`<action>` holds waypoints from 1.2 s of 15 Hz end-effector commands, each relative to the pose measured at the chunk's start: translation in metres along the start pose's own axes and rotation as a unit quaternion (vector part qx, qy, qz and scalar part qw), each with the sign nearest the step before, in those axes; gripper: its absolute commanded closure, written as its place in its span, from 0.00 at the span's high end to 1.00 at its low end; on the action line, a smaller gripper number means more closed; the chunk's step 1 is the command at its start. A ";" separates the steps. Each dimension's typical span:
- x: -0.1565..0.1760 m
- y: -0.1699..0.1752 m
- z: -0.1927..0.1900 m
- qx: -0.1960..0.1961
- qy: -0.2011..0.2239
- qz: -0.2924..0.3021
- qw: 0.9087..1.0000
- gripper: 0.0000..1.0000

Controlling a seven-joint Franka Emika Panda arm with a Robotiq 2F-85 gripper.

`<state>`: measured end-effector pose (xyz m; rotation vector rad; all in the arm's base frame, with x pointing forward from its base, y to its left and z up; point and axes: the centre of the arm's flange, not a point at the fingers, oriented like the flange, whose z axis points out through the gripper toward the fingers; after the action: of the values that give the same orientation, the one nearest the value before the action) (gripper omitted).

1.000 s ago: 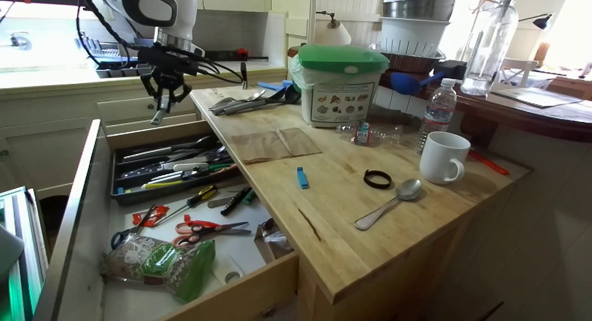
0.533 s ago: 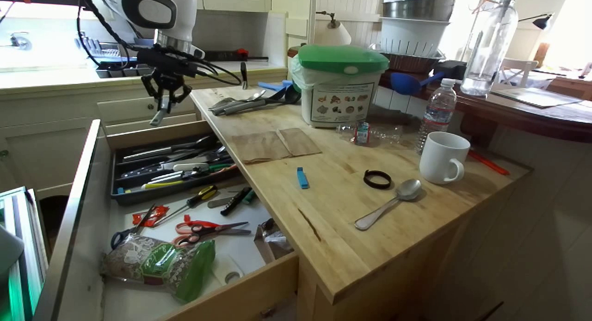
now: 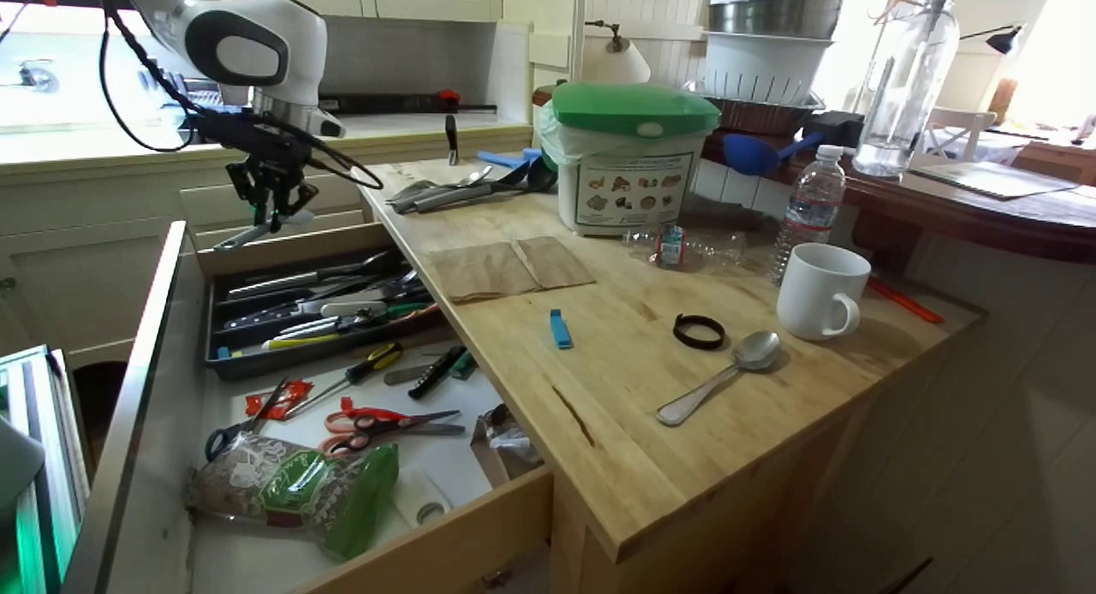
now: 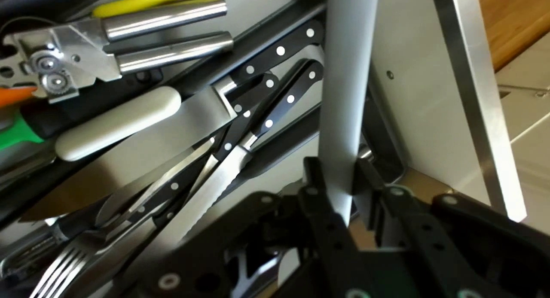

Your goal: Move the black and grey ladle in the drawer to the left, pick up the plastic grey spatula from the table and put it in the drawer

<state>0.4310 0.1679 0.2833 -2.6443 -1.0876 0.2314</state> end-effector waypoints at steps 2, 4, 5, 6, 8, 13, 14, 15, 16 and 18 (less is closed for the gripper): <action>-0.026 -0.023 0.034 -0.005 0.066 0.107 0.992 0.06; -0.027 -0.020 0.044 -0.004 0.102 0.144 0.984 0.06; -0.027 -0.017 0.047 -0.005 0.119 0.164 0.979 0.06; -0.026 -0.013 0.048 -0.004 0.138 0.181 0.974 0.06; -0.024 -0.004 0.046 -0.003 0.170 0.211 0.963 0.06; -0.004 0.012 0.050 0.020 0.133 0.156 0.978 0.06; -0.019 0.005 0.040 0.007 0.157 0.201 0.967 0.23; -0.015 0.005 0.043 0.011 0.150 0.184 0.971 0.23; -0.013 0.005 0.046 0.014 0.146 0.175 0.974 0.06; 0.001 0.013 0.048 0.029 0.163 0.215 0.962 0.06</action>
<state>0.4158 0.1638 0.2361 -2.7173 -0.5134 -0.0685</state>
